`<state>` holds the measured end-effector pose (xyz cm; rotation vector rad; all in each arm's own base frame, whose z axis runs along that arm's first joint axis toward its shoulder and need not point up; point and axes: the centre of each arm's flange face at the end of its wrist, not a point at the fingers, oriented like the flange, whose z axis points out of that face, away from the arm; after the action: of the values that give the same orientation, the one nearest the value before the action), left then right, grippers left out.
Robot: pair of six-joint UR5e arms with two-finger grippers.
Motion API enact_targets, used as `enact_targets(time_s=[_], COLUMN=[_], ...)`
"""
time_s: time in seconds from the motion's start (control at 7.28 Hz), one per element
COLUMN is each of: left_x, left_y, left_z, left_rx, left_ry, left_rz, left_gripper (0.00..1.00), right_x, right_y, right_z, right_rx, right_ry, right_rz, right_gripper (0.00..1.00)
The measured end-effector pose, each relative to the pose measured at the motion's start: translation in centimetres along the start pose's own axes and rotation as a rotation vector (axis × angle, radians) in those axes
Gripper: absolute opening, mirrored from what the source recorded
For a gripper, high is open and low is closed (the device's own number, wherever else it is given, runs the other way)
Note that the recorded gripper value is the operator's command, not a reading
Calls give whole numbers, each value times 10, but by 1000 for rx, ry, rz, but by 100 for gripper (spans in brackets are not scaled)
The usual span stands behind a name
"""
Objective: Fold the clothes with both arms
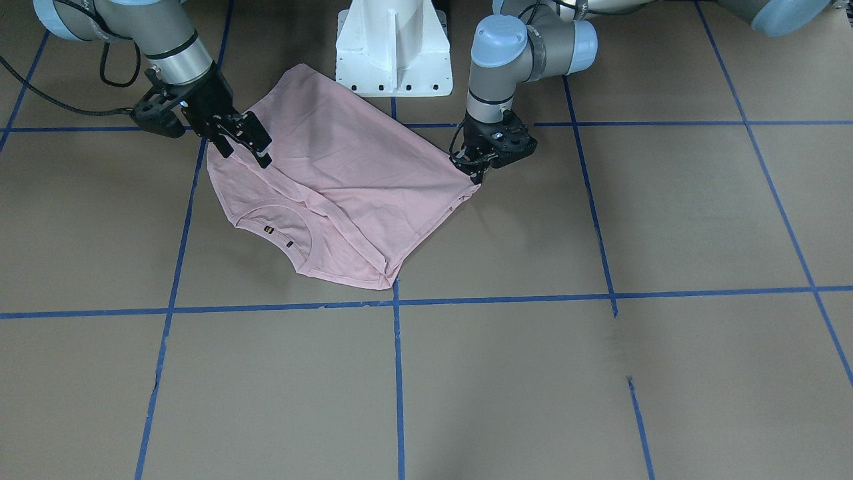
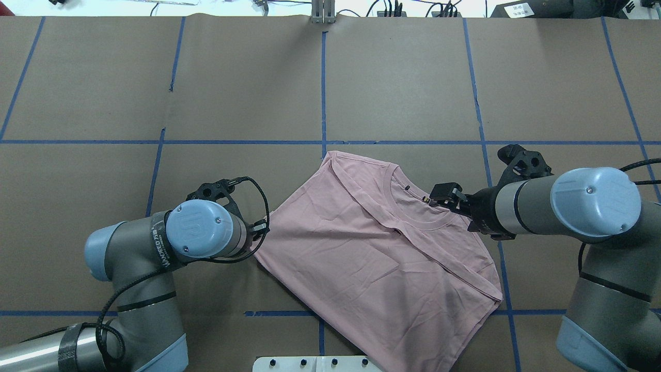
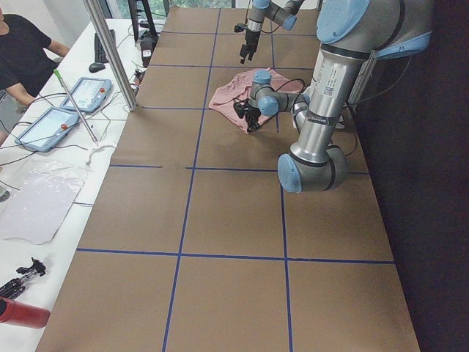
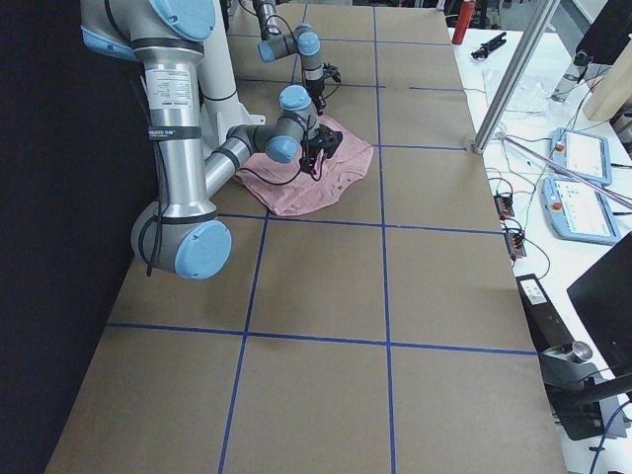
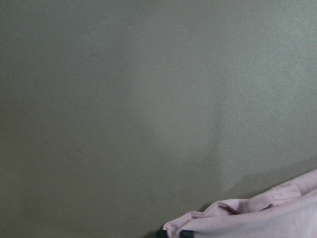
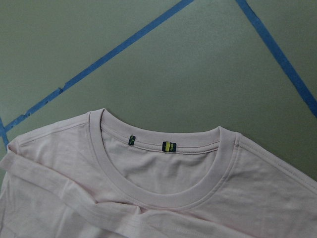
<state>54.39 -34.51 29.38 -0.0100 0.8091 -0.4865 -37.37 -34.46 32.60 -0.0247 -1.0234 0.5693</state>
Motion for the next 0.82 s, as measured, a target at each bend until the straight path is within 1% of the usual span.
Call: enact_targets(time_s=[0.14,0.27,0.41,0.55,0.82], left_x=[2,7,20,41,86], left_y=[-18,-46,-85,-129,-221], left_z=[-3,-8,-11,-9,15], left_rx=[37,90,151,204,292], left_ry=[3,13,33,58,104], left_rz=[31,62,70,52,2], left_gripper=[0,0,0,0,0], right_x=[-1,-1,-3,-4,-5], right_y=[0,0,-1,-1,-1], right_z=[0,0,-1,-2,-2], right_rx=[3,7,12,18,22], right_ry=[-2,-6,-10,-15,-20], right_rz=[0,0,1,1,3], right_gripper=[100,100,100,100,100])
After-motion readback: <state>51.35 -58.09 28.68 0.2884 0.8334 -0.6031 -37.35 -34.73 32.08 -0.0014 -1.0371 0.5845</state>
